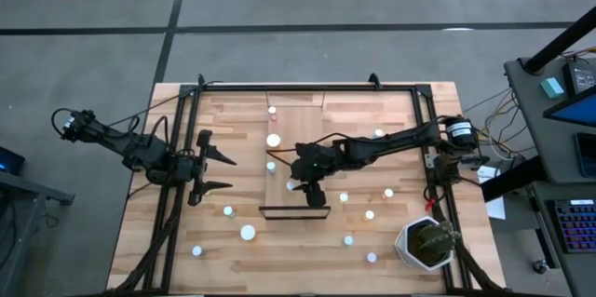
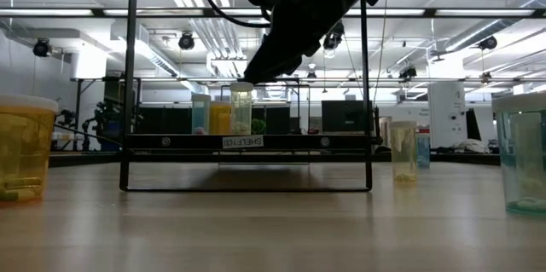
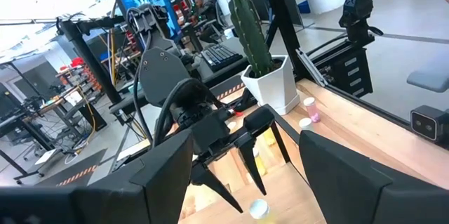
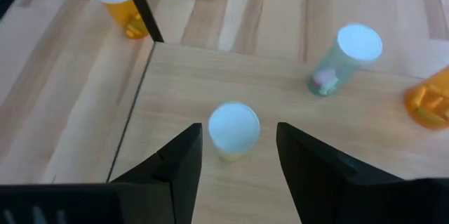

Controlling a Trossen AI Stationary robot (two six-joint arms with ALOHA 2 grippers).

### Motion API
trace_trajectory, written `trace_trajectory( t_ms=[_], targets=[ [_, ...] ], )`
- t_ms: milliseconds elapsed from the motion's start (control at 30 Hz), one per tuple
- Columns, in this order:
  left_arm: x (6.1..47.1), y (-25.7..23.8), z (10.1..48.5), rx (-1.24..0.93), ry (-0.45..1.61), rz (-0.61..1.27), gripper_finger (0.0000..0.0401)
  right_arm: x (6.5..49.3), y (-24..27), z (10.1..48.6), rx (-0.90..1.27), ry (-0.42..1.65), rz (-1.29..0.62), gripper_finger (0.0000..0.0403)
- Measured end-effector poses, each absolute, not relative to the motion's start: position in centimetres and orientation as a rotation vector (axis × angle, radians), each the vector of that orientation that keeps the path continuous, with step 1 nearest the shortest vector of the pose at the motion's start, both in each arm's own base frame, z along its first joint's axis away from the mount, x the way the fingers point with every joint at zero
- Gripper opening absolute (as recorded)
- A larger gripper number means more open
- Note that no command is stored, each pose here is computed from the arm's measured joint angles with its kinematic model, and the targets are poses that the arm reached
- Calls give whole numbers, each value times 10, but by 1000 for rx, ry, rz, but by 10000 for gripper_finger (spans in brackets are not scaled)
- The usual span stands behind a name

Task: Pick and place medicine bottles onto shelf by color
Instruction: Put the yellow pill bottle on the shelf

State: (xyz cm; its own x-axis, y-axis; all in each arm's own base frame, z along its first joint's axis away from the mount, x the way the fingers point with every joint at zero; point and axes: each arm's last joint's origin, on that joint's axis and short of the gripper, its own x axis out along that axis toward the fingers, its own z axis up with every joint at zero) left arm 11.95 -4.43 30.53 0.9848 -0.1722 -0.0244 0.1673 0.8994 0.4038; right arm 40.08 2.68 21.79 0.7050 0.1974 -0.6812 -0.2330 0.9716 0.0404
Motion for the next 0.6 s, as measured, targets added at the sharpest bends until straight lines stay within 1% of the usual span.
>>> trace_trajectory(
  t_ms=[433,600],
  targets=[
    [120,-44,305,433,-13,-178,244,401,25,218,-72,745,247,166],
    [120,-44,305,433,-14,-178,244,406,26,204,-74,769,250,166]
  ],
)
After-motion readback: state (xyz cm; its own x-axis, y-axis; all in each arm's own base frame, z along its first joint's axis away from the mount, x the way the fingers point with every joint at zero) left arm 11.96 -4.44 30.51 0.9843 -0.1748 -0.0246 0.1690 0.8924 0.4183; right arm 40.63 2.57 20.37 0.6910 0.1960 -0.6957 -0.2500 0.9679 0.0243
